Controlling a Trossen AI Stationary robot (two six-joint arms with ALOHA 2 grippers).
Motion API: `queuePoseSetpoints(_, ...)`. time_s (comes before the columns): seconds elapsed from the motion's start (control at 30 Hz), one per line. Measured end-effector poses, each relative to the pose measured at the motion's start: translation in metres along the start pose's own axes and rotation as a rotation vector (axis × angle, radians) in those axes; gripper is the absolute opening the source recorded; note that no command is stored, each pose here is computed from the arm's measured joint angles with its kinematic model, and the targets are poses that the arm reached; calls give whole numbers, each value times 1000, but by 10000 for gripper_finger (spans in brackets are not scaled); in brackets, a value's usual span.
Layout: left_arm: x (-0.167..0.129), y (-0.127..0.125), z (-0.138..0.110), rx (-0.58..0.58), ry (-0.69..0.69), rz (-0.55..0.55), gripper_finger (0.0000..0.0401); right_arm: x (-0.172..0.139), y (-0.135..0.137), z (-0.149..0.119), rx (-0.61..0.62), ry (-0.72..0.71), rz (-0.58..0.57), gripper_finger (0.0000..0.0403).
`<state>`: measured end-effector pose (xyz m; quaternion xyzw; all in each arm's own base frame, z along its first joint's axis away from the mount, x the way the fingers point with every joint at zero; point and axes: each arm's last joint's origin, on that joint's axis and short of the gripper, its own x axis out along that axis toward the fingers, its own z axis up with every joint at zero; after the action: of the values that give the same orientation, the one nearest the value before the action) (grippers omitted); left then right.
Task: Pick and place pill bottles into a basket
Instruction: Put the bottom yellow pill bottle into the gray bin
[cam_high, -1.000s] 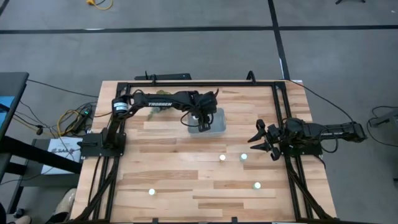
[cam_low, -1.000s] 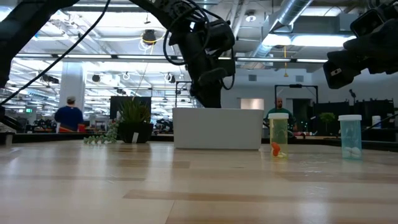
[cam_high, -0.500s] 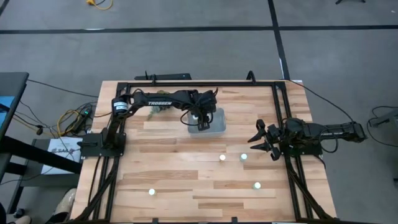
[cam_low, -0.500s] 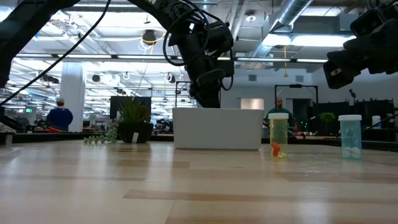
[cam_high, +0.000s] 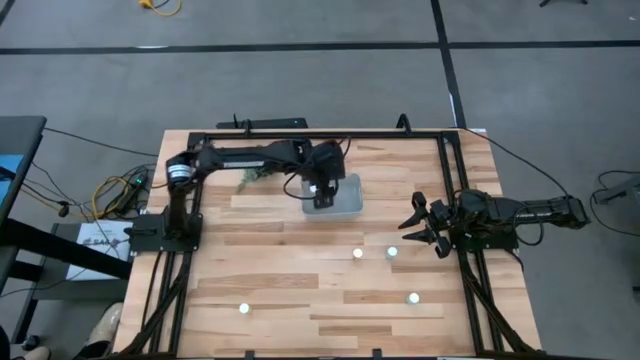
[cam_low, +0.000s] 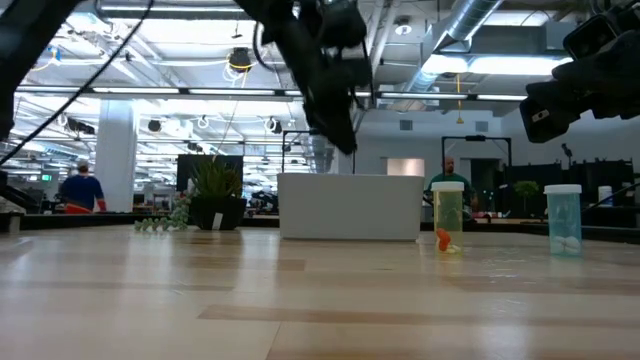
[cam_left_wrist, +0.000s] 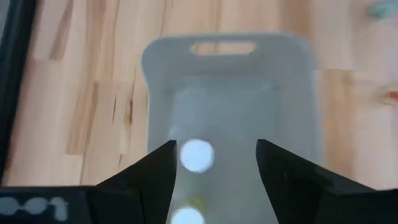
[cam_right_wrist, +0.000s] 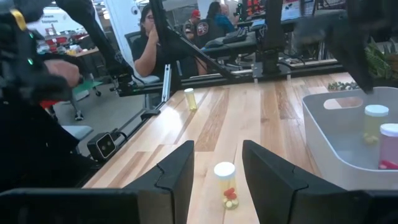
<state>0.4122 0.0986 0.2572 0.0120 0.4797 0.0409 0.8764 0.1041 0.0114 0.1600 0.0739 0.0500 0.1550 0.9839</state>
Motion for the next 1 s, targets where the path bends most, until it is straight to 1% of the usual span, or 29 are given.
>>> queuePoseSetpoints(0.13, -39, -22, 3, 41, -22, -25, 209, 0, 0, 0, 0, 0, 0, 129)
queuePoseSetpoints(0.27, -69, -56, -3, 86, 25, -55, 209, 0, 0, 0, 0, 0, 0, 129)
queuePoseSetpoints(0.37, -85, -83, -9, 129, 67, -22, 208, 0, 0, 0, 0, 0, 0, 129)
queuePoseSetpoints(0.47, -97, -110, -16, 135, 104, 3, 208, 0, 0, 0, 0, 0, 0, 129)
queuePoseSetpoints(0.7, -114, -172, -37, 39, 186, 9, 208, 0, 0, 0, 0, 0, 0, 129)
queuePoseSetpoints(0.8, -121, -197, -47, -34, 204, 27, 208, 0, 0, 0, 0, 0, 0, 129)
queuePoseSetpoints(1.0, -136, -242, -66, -204, 204, -2, 208, 0, 0, 0, 0, 0, 0, 129)
